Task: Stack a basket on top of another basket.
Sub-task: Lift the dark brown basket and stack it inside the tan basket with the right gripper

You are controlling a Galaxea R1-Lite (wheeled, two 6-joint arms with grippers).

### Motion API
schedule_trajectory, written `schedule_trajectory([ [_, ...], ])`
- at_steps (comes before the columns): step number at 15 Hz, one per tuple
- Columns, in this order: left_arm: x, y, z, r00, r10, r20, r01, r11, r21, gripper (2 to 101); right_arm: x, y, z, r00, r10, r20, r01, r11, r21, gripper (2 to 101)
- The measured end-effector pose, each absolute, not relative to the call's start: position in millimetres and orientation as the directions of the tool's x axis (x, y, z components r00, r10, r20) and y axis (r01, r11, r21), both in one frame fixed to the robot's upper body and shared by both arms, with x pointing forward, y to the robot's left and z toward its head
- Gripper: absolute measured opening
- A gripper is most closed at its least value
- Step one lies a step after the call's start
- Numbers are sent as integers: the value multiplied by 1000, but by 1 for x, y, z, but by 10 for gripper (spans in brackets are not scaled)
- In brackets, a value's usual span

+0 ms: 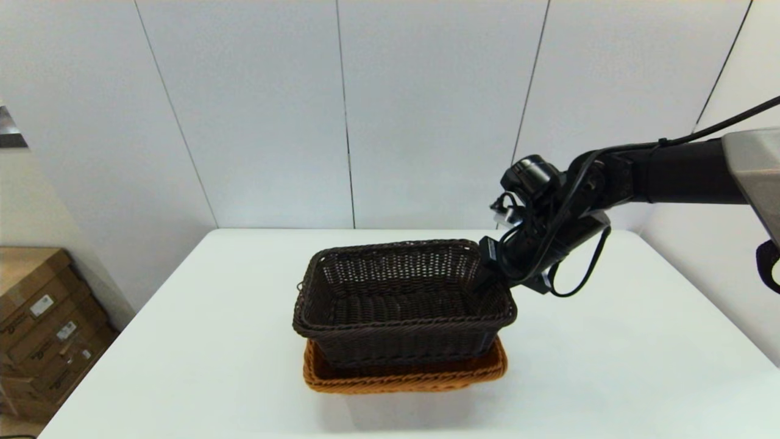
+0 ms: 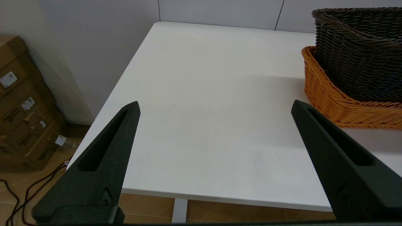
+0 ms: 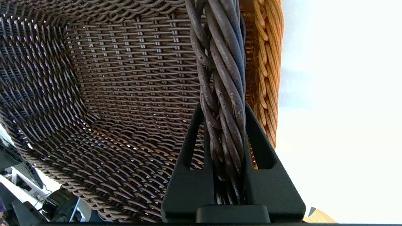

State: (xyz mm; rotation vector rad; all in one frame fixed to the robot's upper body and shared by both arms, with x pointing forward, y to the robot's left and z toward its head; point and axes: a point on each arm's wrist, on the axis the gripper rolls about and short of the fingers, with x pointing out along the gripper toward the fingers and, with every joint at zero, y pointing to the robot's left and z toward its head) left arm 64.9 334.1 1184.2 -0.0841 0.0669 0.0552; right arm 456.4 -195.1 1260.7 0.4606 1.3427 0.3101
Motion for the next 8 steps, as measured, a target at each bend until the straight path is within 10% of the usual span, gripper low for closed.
schedule_trajectory([
  [8,65,334,1184,996,52,-69,-58,995,-82,978,459,-196,1256,207,454,-867,52,879,473,151],
])
